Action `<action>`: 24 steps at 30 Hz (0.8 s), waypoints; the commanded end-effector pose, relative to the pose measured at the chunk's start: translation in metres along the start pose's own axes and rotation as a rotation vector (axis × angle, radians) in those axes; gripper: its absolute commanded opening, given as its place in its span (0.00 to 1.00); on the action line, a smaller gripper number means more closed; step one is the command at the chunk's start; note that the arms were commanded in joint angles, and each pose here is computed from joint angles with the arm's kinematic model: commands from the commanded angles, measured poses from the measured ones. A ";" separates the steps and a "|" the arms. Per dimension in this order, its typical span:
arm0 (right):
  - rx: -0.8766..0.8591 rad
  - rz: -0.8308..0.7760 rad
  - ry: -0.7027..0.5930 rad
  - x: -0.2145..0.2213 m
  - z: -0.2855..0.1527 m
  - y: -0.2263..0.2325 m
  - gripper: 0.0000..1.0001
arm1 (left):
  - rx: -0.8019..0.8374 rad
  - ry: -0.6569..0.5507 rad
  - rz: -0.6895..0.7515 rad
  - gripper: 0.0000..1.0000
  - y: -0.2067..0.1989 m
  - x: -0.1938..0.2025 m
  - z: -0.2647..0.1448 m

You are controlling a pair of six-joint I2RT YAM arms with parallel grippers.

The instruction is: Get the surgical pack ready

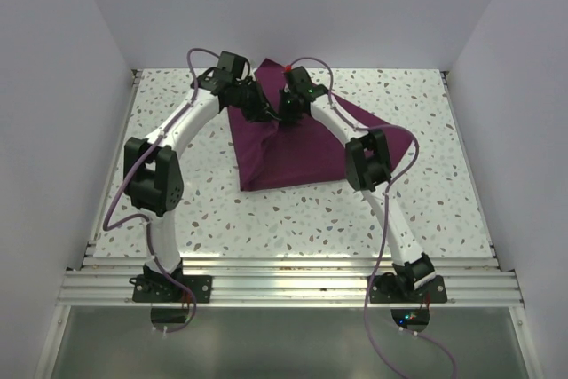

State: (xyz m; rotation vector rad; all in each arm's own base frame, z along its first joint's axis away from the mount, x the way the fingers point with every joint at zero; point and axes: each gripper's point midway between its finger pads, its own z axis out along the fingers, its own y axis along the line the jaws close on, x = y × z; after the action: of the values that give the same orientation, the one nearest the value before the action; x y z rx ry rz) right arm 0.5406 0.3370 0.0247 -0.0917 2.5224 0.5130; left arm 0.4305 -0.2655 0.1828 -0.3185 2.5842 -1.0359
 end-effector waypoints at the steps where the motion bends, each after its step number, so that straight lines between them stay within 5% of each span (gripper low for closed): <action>1: -0.001 0.097 0.238 0.076 0.028 -0.021 0.00 | 0.081 -0.016 0.020 0.00 -0.029 -0.007 -0.006; 12: -0.034 0.143 0.306 0.093 0.029 -0.023 0.00 | 0.117 0.026 0.055 0.00 -0.051 0.004 0.011; 24: -0.140 0.228 0.317 0.079 0.012 -0.012 0.00 | 0.065 0.069 0.045 0.00 -0.032 0.009 0.030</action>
State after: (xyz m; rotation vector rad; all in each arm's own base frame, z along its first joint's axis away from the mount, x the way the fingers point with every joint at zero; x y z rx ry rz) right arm 0.5342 0.3470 0.0220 0.0020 2.5628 0.8323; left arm 0.4337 -0.3022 0.1662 -0.2552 2.6316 -1.0755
